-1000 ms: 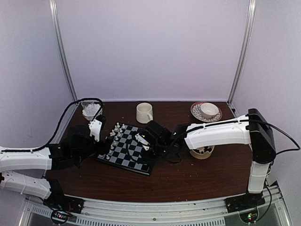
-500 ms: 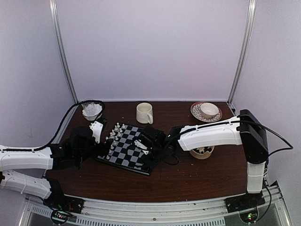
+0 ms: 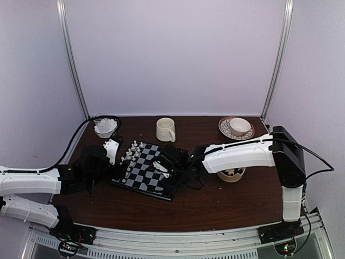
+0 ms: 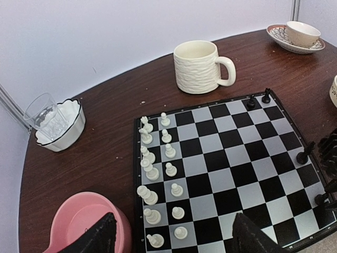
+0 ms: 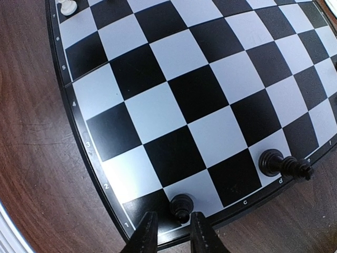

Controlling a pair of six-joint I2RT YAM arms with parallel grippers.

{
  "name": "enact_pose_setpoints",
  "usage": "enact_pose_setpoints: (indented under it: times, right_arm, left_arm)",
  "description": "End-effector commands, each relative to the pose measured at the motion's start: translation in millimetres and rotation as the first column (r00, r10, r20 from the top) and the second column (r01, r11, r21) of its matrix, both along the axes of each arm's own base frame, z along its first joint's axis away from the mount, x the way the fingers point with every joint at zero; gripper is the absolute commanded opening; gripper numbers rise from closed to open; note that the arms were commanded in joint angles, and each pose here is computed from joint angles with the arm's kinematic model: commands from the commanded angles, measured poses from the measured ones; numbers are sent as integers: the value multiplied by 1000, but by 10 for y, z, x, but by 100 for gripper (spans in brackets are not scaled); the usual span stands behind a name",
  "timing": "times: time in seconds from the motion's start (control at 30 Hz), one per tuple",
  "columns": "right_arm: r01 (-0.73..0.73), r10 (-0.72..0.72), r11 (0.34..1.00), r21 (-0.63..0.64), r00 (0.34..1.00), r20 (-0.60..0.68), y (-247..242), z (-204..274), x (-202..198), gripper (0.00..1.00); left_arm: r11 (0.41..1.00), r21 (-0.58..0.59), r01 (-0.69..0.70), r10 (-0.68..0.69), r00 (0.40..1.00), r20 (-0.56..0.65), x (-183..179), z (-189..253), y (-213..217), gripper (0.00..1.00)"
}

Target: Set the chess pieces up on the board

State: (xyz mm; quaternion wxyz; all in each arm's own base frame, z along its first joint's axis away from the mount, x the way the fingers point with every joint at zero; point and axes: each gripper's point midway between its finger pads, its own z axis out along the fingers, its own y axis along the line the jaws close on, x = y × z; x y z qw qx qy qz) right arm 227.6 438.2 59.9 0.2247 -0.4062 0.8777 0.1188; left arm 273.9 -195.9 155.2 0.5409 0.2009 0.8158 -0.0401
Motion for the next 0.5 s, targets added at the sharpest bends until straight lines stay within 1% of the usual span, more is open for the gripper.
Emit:
enact_pose_setpoints:
  times: [0.0, 0.07, 0.37, 0.47]
  right_arm:
    - [9, -9, 1000, -20, 999, 34, 29, -8, 50, 24]
    - [11, -10, 1000, -26, 999, 34, 32, -24, 60, 24]
    - [14, -13, 1000, -20, 999, 45, 44, -8, 81, 8]
    - [17, -16, 1000, -9, 998, 57, 43, 38, 96, 5]
  left_arm:
    - [999, -36, 3, -2, 1000, 14, 49, 118, -60, 76]
    - [999, -33, 4, -4, 1000, 12, 53, 113, -67, 76]
    - [999, -33, 7, -6, 1000, 10, 50, 117, -71, 76]
    - [999, -34, 7, -6, 1000, 11, 49, 122, -68, 76]
